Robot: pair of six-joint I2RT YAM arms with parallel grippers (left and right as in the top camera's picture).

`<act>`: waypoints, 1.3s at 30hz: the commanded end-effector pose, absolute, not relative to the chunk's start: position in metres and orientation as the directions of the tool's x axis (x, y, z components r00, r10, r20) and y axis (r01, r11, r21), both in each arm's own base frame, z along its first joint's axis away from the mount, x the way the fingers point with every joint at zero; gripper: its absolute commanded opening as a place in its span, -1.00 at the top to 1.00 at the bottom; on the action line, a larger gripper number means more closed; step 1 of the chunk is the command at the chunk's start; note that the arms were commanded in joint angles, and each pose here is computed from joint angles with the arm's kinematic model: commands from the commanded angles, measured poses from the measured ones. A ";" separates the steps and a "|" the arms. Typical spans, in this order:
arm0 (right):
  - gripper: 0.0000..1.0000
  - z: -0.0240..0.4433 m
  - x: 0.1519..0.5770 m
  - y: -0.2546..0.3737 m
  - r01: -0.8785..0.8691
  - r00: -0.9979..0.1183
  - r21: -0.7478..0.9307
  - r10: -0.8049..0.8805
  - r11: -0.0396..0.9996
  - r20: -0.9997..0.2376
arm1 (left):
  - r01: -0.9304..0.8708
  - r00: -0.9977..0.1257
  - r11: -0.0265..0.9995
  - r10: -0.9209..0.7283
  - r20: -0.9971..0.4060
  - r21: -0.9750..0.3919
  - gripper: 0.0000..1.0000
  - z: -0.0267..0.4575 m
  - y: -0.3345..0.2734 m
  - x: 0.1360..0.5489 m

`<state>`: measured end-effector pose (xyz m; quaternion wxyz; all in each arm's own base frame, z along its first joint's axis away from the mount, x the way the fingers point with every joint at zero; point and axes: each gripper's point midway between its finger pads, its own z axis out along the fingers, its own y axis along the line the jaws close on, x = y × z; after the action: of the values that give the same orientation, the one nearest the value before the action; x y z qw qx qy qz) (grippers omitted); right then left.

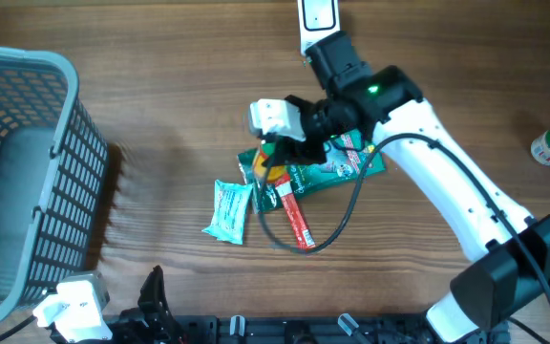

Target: Scan the item barcode

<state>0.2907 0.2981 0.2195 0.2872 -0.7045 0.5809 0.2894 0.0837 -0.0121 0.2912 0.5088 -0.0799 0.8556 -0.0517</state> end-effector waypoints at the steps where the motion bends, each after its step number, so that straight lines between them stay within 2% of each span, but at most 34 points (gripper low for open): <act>1: 0.49 0.220 0.310 0.270 -0.971 0.239 -0.160 -0.649 -0.179 -0.723 | -0.082 -0.468 0.982 -0.191 -0.863 -0.172 -1.00 0.291 -0.013 0.084; 4: 0.50 0.210 0.330 0.248 -0.977 0.215 -0.159 -0.659 -0.144 -0.721 | -0.082 -0.468 0.982 -0.191 -0.863 -0.172 -1.00 0.291 -0.013 0.084; 9: 0.46 0.167 0.361 0.219 -0.995 0.103 -0.069 -0.686 -0.078 -0.720 | -0.082 -0.468 0.982 -0.191 -0.863 -0.172 -1.00 0.291 -0.013 0.084; 12: 0.42 0.135 0.369 0.212 -0.998 0.046 0.001 -0.701 -0.066 -0.712 | -0.082 -0.468 0.982 -0.191 -0.863 -0.172 -1.00 0.291 -0.013 0.084; 15: 0.36 0.125 0.370 0.212 -0.998 0.029 0.024 -0.704 -0.065 -0.710 | -0.082 -0.468 0.982 -0.191 -0.863 -0.172 -1.00 0.291 -0.013 0.084; 16: 0.28 0.125 0.370 0.212 -0.998 0.029 0.024 -0.704 -0.065 -0.710 | -0.082 -0.468 0.982 -0.191 -0.863 -0.172 -1.00 0.291 -0.013 0.084; 19: -0.17 0.127 0.370 0.209 -0.998 0.024 0.022 -0.715 -0.056 -0.699 | -0.082 -0.468 0.982 -0.191 -0.863 -0.172 -1.00 0.291 -0.013 0.084; 20: -0.47 0.128 0.370 0.208 -0.999 0.008 0.030 -0.720 -0.040 -0.694 | -0.082 -0.468 0.982 -0.191 -0.863 -0.172 -1.00 0.291 -0.013 0.084; 21: -0.66 0.131 0.370 0.208 -0.999 -0.009 0.037 -0.721 -0.023 -0.693 | -0.082 -0.468 0.982 -0.191 -0.863 -0.172 -1.00 0.291 -0.013 0.084; 24: -0.96 0.154 0.372 0.208 -0.999 -0.039 0.029 -0.713 0.027 -0.701 | -0.082 -0.468 0.982 -0.191 -0.863 -0.172 -1.00 0.291 -0.013 0.084; 28: -0.99 0.213 0.374 0.209 -0.990 -0.077 -0.022 -0.671 0.138 -0.738 | -0.082 -0.468 0.982 -0.191 -0.863 -0.172 -1.00 0.291 -0.013 0.084; 30: -0.99 0.239 0.376 0.209 -0.974 -0.133 -0.016 -0.629 0.225 -0.766 | -0.082 -0.468 0.982 -0.191 -0.863 -0.172 -1.00 0.291 -0.013 0.084; 32: -0.99 0.265 0.379 0.210 -0.939 -0.239 0.044 -0.552 0.342 -0.798 | -0.082 -0.468 0.982 -0.191 -0.863 -0.172 -1.00 0.291 -0.013 0.084; 34: -1.00 0.286 0.394 0.209 -0.793 -0.504 0.262 -0.351 0.550 -0.789 | -0.082 -0.468 0.982 -0.191 -0.863 -0.172 -1.00 0.291 -0.013 0.084; 35: -0.99 0.288 0.409 0.203 -0.589 -0.695 0.435 -0.153 0.681 -0.702 | -0.082 -0.468 0.982 -0.191 -0.863 -0.172 -1.00 0.291 -0.013 0.084; 36: -1.00 0.275 0.419 0.185 -0.243 -0.845 0.577 0.121 0.780 -0.520 | -0.082 -0.468 0.982 -0.191 -0.863 -0.172 -1.00 0.291 -0.013 0.084; 37: -0.99 0.259 0.417 0.170 0.081 -0.873 0.638 0.364 0.766 -0.325 | -0.082 -0.468 0.982 -0.191 -0.863 -0.172 -1.00 0.291 -0.013 0.084; 38: -0.99 0.251 0.411 0.164 0.289 -0.838 0.657 0.516 0.696 -0.178 | -0.082 -0.468 0.982 -0.191 -0.863 -0.172 -1.00 0.291 -0.013 0.084; 39: -1.00 0.247 0.406 0.163 0.386 -0.809 0.655 0.579 0.650 -0.098 | -0.082 -0.468 0.982 -0.191 -0.863 -0.172 -1.00 0.291 -0.013 0.084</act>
<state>0.4037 0.1874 0.2696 0.2724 -0.1179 0.9007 0.3172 0.0836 -0.0121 0.2911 0.5087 -0.0797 0.8557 -0.0516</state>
